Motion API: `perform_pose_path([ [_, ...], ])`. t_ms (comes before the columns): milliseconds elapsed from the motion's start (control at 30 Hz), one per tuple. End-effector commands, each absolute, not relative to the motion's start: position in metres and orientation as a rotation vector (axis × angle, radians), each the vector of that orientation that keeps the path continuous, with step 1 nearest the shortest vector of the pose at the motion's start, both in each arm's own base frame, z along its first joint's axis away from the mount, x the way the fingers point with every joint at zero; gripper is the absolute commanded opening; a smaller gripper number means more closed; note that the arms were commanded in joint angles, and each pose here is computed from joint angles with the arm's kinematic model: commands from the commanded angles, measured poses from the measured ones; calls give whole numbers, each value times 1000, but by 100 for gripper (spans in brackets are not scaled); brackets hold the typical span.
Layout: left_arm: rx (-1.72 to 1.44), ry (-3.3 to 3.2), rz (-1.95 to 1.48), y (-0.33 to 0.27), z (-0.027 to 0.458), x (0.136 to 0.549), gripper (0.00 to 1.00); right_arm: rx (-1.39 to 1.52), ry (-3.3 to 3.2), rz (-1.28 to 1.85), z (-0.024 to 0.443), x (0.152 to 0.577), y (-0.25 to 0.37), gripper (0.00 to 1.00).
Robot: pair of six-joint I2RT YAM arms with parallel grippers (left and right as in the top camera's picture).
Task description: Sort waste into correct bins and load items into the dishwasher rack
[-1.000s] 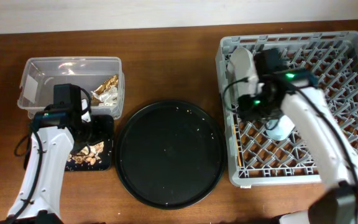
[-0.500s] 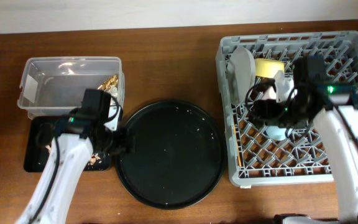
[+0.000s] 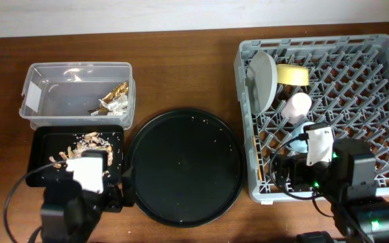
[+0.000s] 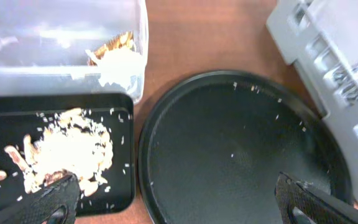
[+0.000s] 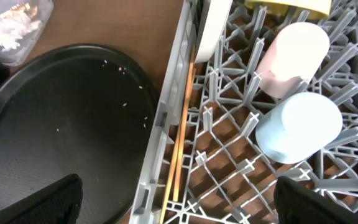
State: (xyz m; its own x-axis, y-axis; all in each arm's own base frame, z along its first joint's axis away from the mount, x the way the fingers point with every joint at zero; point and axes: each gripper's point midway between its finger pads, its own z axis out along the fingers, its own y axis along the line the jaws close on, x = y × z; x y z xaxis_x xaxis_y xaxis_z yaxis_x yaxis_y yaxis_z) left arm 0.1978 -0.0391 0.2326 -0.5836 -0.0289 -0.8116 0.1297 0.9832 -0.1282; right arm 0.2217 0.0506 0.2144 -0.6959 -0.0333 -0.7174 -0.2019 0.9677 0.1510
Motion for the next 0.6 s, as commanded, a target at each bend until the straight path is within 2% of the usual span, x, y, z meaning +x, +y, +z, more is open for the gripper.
perform_pose_path([
  [0,81,2146,-203,-37,236,192,99,-164,2337,260,210,221,49,99],
  [567,81,2151,-203,-37,235,192,99,-154,2340,222,200,225,44,99],
])
